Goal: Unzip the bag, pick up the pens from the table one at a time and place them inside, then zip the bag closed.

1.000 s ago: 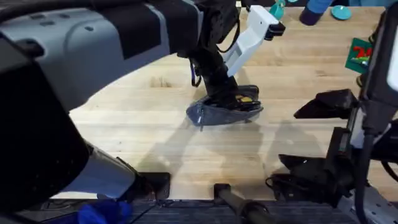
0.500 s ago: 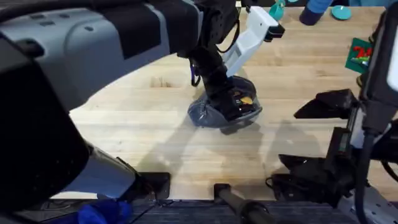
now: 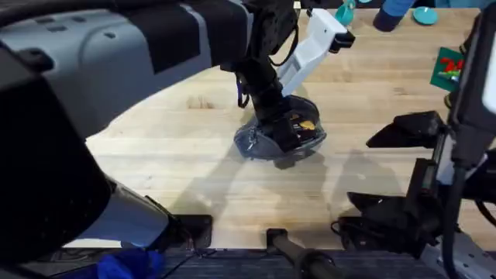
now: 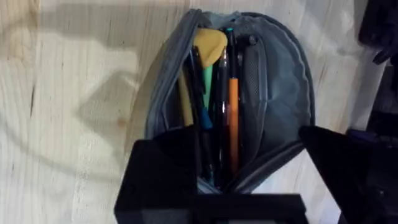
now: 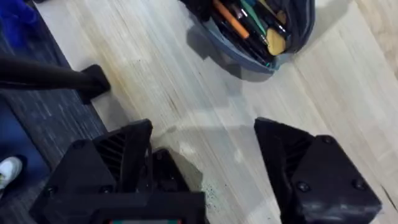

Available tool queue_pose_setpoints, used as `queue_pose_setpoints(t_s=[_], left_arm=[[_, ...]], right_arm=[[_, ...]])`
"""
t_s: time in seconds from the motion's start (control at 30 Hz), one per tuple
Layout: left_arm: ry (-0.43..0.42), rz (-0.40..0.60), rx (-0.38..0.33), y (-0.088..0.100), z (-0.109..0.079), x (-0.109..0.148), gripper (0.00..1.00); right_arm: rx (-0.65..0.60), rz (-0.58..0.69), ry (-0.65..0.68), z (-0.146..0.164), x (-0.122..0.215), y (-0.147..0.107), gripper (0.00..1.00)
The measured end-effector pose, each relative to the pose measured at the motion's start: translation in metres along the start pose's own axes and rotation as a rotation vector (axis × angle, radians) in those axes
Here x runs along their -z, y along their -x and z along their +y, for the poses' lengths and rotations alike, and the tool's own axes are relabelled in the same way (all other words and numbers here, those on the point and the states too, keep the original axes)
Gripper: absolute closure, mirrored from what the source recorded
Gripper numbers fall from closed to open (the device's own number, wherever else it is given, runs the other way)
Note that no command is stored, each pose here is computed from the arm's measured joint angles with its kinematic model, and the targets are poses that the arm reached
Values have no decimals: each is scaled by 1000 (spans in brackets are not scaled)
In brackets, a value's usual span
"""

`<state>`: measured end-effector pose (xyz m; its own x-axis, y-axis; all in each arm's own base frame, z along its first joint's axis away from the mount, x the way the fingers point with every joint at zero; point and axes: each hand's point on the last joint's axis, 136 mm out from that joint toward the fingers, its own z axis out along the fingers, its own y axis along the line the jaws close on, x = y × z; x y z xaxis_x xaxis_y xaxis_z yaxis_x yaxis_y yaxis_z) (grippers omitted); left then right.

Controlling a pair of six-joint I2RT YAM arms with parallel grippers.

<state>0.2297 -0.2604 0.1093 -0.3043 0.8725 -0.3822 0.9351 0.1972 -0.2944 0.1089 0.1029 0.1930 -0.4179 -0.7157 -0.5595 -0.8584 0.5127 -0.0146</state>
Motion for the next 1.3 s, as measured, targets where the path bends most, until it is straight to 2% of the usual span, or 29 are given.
queue_pose_setpoints(t_s=[0.53, 0.67, 0.83, 0.9, 0.93, 1.07, 1.3], left_arm=[[-23, 5, 18, 2, -7, 8, 6], [5, -12, 11, 9, -14, 29, 6], [127, -111, -64, 24, -30, 83, 5], [165, -139, -85, 22, -41, 102, 5], [220, -143, -97, 7, -60, 128, 5], [239, -115, -87, -7, -70, 136, 5], [257, -102, -78, -17, -75, 143, 5]], right_arm=[[0, 0, 0, 0, 0, 0, 4], [0, 0, 0, 0, 0, 0, 4], [0, 0, 0, 0, 0, 0, 4], [0, 0, 0, 0, 0, 0, 4], [0, 0, 0, 0, 0, 0, 5], [0, 0, 0, 0, 0, 0, 5], [0, 0, 0, 0, 0, 0, 4]])
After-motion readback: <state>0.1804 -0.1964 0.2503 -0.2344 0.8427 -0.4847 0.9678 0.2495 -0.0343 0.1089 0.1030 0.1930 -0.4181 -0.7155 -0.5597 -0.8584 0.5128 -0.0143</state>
